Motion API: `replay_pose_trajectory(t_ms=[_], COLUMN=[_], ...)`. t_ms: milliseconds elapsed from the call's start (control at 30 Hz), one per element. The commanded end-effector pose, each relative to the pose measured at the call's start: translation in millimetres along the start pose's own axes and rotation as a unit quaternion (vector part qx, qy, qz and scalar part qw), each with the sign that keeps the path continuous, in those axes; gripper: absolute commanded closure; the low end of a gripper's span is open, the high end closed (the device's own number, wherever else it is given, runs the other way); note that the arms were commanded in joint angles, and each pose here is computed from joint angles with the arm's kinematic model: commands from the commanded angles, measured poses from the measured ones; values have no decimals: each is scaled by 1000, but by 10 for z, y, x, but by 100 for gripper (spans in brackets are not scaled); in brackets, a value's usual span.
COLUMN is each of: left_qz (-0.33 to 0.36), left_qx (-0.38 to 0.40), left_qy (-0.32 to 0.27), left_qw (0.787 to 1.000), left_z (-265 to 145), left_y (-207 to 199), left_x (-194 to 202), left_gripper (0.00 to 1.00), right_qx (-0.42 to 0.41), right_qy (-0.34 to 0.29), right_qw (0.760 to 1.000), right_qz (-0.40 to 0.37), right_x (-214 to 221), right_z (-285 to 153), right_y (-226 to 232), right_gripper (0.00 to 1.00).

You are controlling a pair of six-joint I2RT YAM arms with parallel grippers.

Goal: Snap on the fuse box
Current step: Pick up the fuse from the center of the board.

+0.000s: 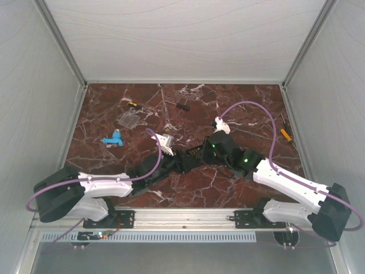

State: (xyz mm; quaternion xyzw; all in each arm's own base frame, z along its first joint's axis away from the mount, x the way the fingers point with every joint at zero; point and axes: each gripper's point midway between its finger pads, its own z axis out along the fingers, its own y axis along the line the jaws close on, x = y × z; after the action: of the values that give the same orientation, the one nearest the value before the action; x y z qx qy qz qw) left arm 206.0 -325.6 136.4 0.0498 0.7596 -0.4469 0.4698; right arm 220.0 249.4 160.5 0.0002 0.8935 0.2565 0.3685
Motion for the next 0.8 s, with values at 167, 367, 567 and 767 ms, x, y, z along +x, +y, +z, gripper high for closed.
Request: replay_pose_trajectory(t_ms=[167, 367, 567, 767], left_qz=[-5, -8, -6, -5], left_qx=[22, 24, 26, 20], left_qy=[-40, -46, -59, -75], left_qw=[999, 999, 998, 997], left_z=[189, 213, 220, 215], left_y=[-246, -274, -283, -257], left_x=[-247, -286, -335, -391], left_gripper=[54, 60, 68, 80], right_qx=[-26, -30, -42, -52], right_qy=[-40, -33, -30, -21], right_qw=[998, 998, 997, 995], right_qz=[39, 47, 62, 79], right_x=[-137, -85, -47, 18], right_z=[-71, -48, -27, -20], right_y=[82, 86, 115, 133], right_gripper=[89, 90, 90, 91])
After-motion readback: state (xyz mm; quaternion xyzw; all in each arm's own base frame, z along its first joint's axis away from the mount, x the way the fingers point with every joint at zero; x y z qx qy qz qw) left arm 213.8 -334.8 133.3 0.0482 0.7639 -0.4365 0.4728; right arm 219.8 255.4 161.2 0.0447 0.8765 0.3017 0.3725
